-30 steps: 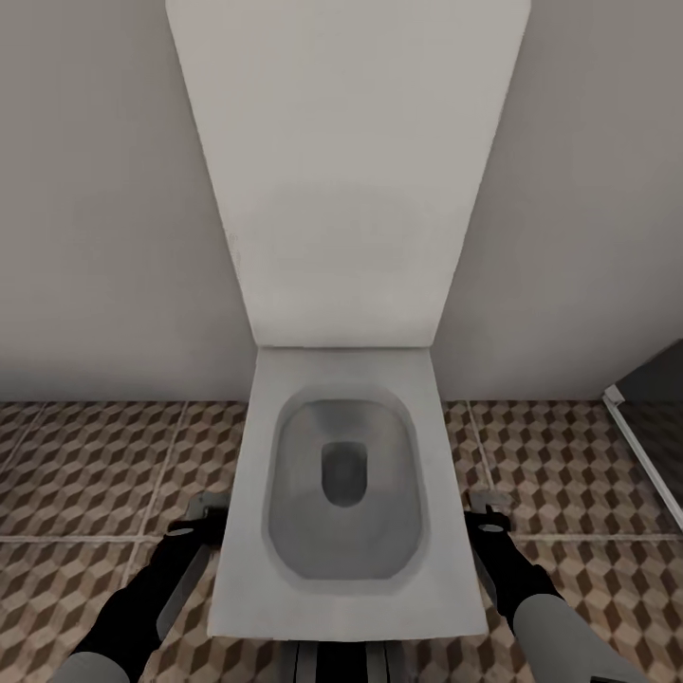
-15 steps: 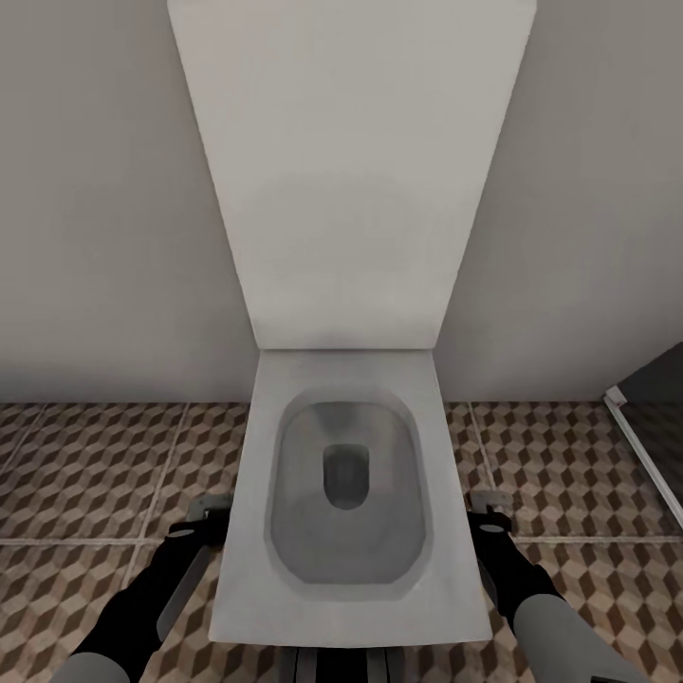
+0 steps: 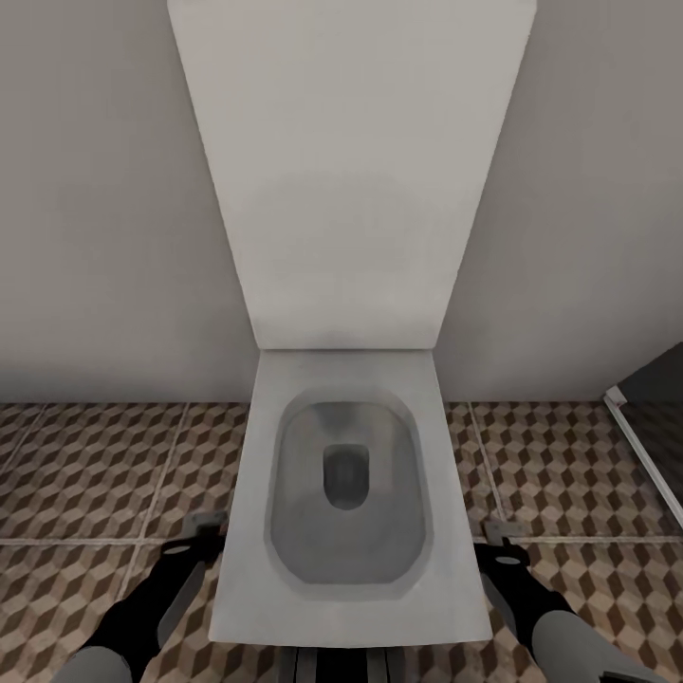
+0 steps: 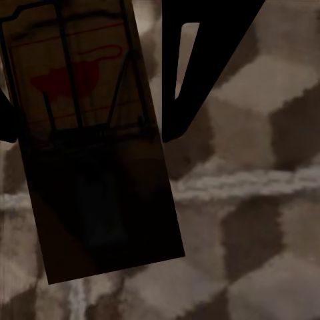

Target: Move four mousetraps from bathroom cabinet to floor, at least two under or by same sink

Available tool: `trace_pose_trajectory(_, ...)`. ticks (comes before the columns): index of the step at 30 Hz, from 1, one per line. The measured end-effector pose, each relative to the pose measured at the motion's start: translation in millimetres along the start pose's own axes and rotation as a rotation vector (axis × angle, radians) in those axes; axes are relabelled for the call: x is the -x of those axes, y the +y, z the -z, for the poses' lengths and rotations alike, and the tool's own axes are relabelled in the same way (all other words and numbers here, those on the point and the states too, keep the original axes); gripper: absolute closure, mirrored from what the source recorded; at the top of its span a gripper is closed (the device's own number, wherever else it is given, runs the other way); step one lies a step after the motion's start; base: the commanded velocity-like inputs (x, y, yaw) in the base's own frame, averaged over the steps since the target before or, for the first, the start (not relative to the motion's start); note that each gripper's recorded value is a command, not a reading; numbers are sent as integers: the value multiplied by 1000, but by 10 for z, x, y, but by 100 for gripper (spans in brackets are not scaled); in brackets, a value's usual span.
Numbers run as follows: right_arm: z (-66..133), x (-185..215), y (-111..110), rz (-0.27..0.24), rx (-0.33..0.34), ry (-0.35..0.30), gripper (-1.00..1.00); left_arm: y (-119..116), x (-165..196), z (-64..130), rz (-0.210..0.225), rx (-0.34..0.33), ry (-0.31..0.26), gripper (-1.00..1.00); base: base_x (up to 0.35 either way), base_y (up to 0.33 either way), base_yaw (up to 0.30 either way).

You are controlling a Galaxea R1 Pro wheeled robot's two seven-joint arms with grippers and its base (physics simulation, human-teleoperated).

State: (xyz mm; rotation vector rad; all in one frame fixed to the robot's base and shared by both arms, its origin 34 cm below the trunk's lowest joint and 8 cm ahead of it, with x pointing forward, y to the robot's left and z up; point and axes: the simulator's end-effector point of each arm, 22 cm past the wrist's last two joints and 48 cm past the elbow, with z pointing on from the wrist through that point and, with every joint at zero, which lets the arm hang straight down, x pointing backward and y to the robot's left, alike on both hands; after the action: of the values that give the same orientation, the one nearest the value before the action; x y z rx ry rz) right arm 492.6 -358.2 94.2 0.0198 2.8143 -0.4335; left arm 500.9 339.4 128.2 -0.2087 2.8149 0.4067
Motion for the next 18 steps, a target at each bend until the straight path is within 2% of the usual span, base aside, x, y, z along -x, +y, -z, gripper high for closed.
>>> trace_pose_trajectory(8,-3,-18,-2,-1,2,1,100,41,79,-61,31,12,-50,100,0,0,0)
trace_pose_trajectory(18,-3,-34,10,-2,7,4,100,134,-66,-212,22,48,4,100,0,0,0)
